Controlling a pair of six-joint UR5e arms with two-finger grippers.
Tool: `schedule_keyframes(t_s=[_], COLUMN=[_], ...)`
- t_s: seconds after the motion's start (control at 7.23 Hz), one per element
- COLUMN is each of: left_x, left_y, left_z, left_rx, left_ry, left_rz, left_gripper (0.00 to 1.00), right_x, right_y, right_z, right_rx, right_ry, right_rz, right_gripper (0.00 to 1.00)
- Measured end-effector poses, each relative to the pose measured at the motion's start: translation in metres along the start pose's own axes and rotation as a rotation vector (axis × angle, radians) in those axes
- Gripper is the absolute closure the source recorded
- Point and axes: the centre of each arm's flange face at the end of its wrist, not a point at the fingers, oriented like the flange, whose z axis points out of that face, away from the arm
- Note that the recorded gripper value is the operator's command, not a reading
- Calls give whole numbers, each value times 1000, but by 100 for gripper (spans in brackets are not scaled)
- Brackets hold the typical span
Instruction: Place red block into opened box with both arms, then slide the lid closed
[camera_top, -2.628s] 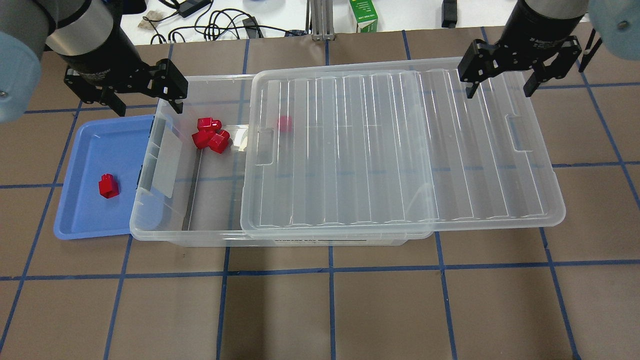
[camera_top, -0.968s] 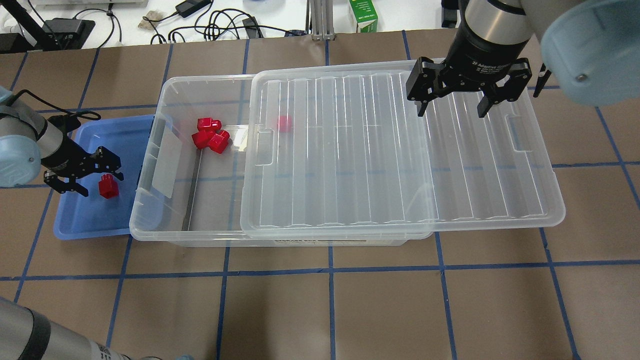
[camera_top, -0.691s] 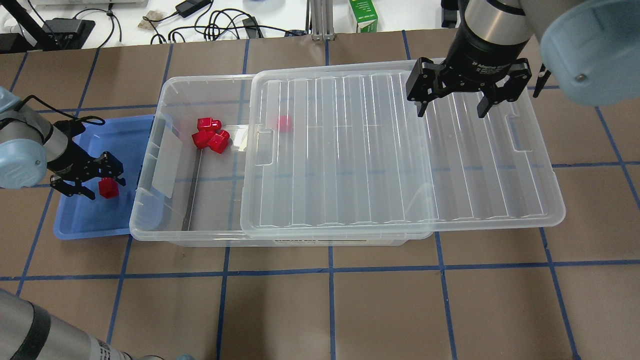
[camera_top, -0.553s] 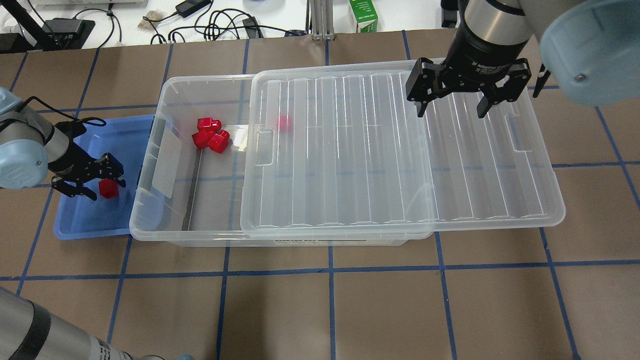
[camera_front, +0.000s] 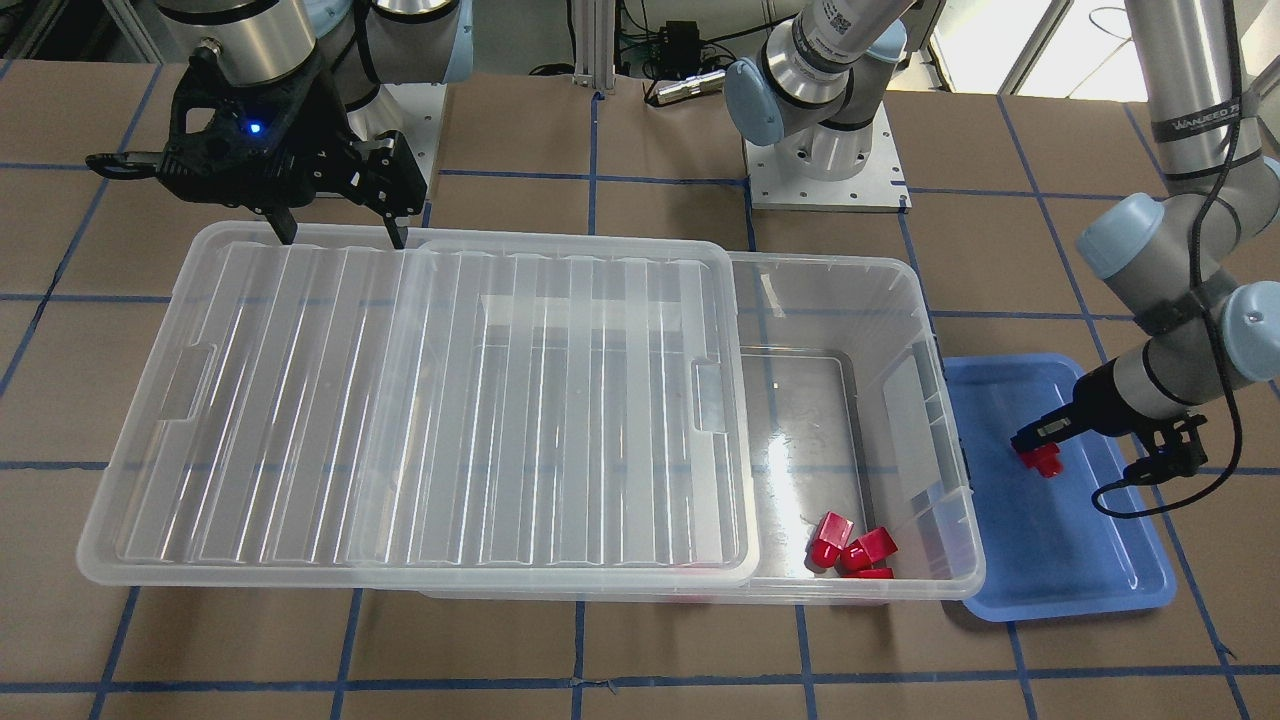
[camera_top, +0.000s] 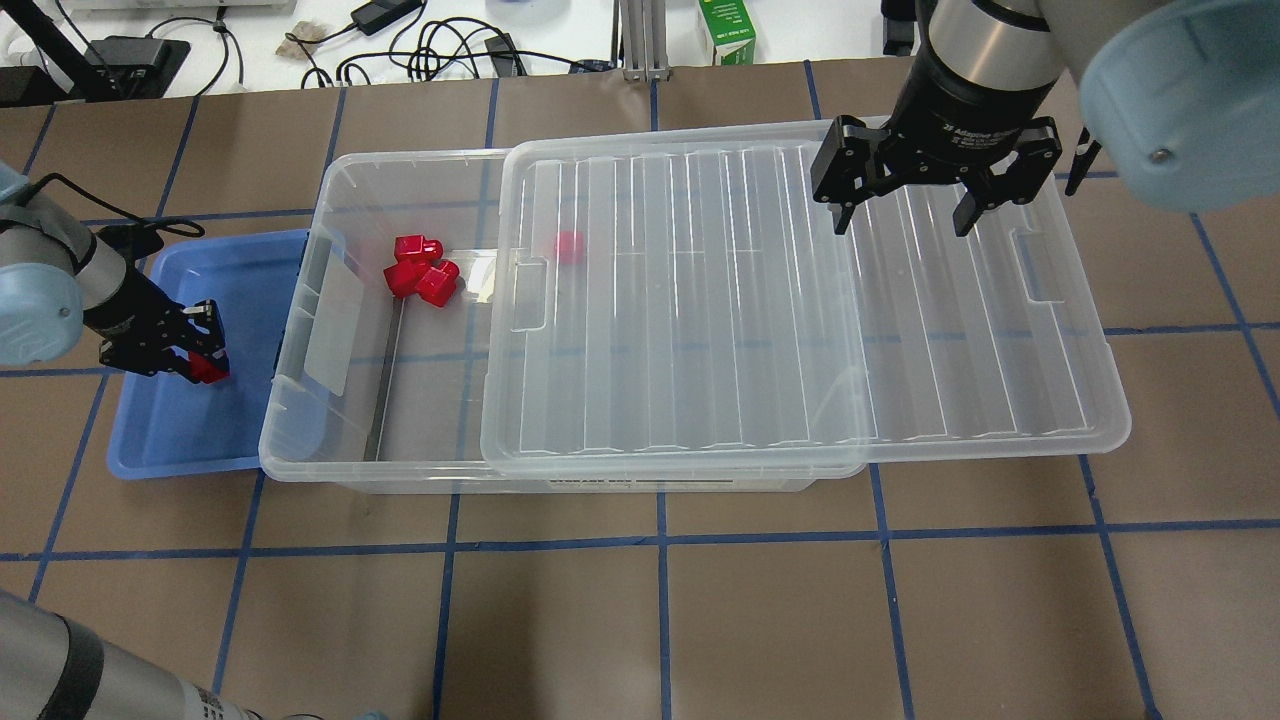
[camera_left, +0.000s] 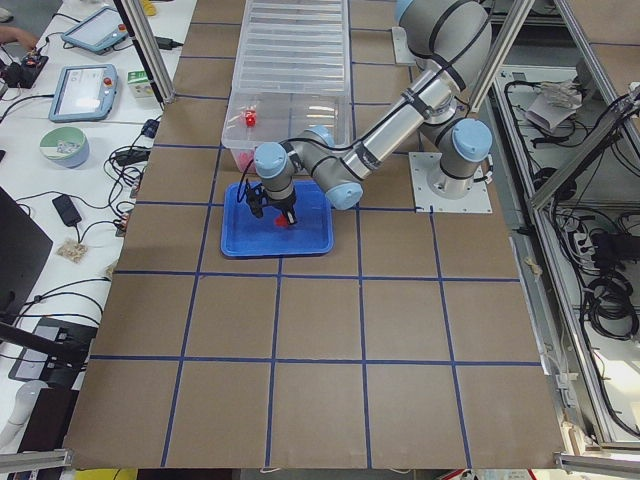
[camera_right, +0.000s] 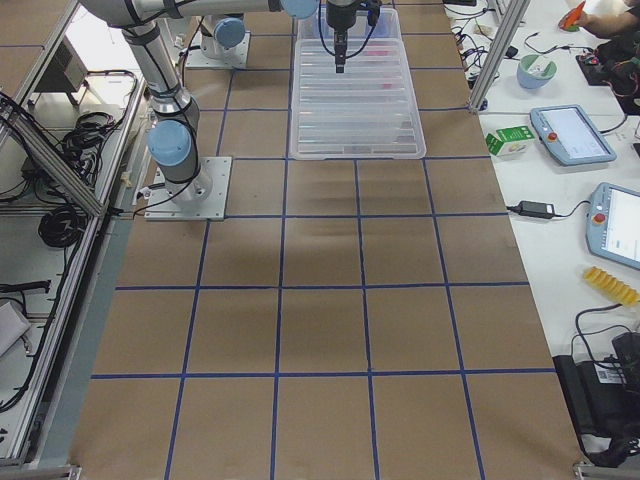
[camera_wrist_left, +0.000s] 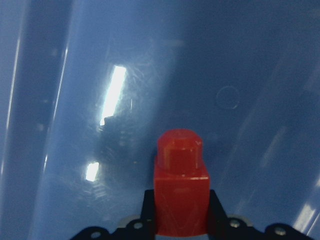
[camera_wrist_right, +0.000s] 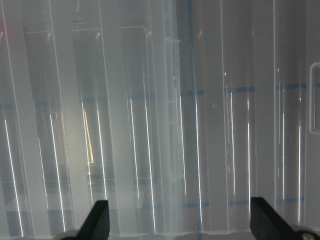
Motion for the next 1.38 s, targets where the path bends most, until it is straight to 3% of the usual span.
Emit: schedule_keyframes(t_s=[0.28, 0.55, 0.69, 0.97, 1.38], left_x=[49, 136, 180, 234, 259], left_y=[10, 38, 58, 86, 106], left_z=[-87, -158, -172, -164, -96], left_rx=[-50, -14, 8, -3, -22], left_ry=[-9, -33, -42, -51, -60], left_rz=[54, 162, 217, 245, 266], left_gripper=[99, 99, 99, 99, 99], right_x=[0, 0, 1, 6, 75], right_y=[0, 0, -1, -4, -26], right_z=[0, 0, 0, 0, -3], right_rx=[0, 0, 0, 1, -21], right_ry=[0, 0, 1, 4, 4], right_rz=[0, -1, 0, 5, 10], right_gripper=[0, 0, 0, 0, 0])
